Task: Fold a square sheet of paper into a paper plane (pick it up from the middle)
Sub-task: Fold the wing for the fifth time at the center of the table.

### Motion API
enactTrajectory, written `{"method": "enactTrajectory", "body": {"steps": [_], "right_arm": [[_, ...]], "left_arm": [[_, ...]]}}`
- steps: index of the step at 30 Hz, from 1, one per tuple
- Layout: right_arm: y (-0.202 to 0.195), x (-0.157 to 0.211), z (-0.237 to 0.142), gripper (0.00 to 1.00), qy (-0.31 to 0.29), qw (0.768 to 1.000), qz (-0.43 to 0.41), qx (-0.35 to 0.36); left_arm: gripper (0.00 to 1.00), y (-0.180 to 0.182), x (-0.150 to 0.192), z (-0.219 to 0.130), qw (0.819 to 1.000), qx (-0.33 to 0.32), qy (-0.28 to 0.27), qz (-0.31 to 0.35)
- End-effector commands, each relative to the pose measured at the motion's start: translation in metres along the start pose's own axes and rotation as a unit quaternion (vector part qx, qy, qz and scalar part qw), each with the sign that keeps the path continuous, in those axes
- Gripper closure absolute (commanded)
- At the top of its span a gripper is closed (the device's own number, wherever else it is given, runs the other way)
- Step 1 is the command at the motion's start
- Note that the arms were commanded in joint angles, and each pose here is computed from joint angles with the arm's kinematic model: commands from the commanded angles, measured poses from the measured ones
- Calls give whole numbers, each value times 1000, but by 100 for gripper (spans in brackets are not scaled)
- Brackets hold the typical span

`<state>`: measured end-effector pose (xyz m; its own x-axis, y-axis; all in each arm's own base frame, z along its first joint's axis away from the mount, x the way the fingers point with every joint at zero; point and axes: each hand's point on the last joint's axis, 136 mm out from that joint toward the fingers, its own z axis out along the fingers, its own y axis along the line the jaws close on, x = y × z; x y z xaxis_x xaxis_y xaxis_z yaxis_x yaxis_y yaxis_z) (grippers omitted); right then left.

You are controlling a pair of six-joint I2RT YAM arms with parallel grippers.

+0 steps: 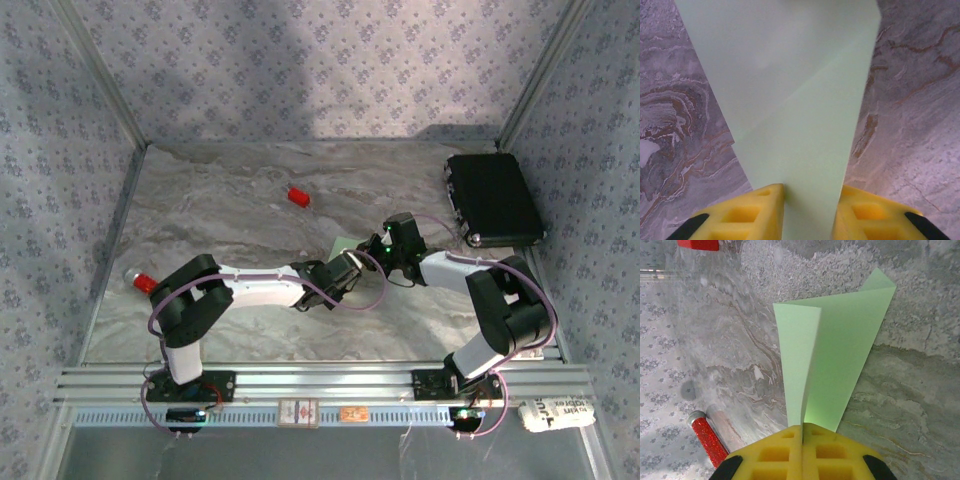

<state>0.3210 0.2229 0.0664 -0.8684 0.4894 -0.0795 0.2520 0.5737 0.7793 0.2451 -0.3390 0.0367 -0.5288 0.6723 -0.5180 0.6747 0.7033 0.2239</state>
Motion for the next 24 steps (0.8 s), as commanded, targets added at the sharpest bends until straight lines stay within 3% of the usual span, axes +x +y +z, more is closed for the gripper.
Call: {"method": "enactTrajectory", "body": {"steps": [1, 12, 17, 24], "right_arm": [[5, -2, -4, 99, -3, 1000, 3, -8], [4, -2, -5, 99, -3, 1000, 2, -8], [5, -2, -5, 99, -3, 1000, 2, -9], [7, -3, -6, 99, -2, 1000, 1, -11]], "left_arm": [[74, 2, 1, -2, 1000, -6, -6, 7], [86, 1, -2, -3, 1000, -5, -11, 13], [74, 4, -2, -4, 1000, -13, -14, 14], [70, 7, 0, -3, 999, -23, -14, 23]]}}
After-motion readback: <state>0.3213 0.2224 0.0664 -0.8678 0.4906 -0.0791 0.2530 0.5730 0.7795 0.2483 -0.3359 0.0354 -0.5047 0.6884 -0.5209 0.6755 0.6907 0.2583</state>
